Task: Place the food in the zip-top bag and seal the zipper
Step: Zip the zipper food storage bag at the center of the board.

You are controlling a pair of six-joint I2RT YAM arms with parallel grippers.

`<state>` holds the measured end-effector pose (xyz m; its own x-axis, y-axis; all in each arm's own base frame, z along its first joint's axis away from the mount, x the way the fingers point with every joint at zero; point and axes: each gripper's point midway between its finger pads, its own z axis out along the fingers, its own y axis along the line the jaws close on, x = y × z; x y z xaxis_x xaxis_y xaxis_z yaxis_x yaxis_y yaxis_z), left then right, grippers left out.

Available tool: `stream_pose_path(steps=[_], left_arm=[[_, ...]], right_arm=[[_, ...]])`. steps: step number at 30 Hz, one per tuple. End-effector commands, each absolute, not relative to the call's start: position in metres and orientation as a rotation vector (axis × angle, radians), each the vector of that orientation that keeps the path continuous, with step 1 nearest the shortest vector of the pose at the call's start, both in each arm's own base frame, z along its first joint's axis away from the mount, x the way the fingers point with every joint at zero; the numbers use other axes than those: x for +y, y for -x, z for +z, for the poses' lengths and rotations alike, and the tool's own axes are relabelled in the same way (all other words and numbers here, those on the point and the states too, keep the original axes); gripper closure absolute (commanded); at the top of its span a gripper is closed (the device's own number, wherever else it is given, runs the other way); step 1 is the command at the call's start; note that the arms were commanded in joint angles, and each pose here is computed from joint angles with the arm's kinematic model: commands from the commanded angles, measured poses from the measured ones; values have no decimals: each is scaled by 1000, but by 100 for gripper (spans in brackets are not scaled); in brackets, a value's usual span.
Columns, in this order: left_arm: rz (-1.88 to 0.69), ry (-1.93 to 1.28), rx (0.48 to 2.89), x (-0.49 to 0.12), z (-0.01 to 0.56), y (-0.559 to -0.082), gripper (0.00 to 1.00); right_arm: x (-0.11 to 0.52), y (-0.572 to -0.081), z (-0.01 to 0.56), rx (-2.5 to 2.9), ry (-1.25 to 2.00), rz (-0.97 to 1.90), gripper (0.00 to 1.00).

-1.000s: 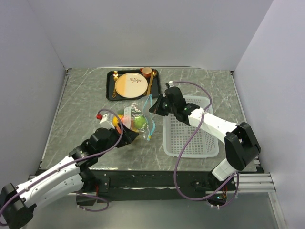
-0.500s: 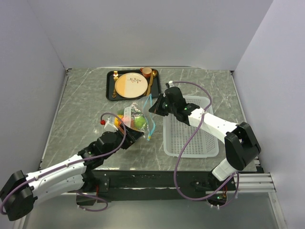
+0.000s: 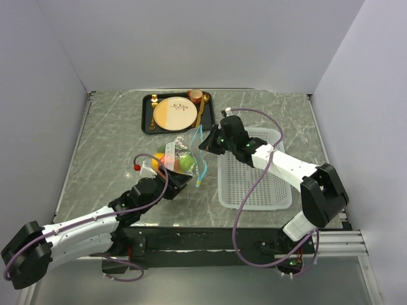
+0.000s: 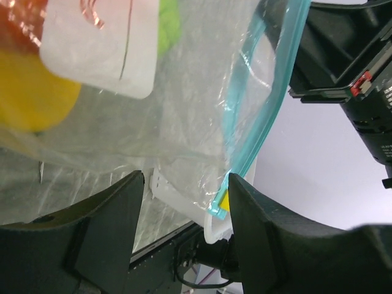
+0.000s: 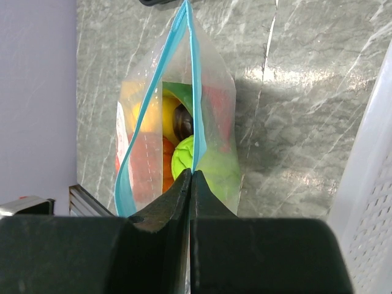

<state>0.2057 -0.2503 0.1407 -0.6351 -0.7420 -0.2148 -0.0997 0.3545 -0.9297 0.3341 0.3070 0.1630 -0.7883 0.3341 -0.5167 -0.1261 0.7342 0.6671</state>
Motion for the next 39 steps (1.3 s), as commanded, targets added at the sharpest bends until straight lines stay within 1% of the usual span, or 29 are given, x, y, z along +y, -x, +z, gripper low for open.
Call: stream_pose_path(steps=[1,11,20,25,27,30,35,39], left_arm=[[-1351,766,1939,-252,149,-205,38],[-1403,775,1931,-266,151,-210,38],[-1414,821,1911,-266,149,-214,45],[-1413,830,1885,-263,156,-216,53],[-1415,826,1881,-263,158,-216,55],[-1418,828,1889,-264,157,-216,62],[-1417,832,1903,-264,153,-214,70],[-1410,838,1900,-261,154,-214,80]], right_arm=[[306,-341,192,2209,-164,990,95],[308,-337,192,2217,-158,1012,95],[306,-333,188,2226,-158,1015,95],[306,-331,184,2234,-162,1016,95],[306,-330,184,2237,-162,1019,95],[307,-330,183,2241,-159,1021,95],[306,-331,182,2241,-166,1017,95],[307,-331,182,2244,-162,1017,96]])
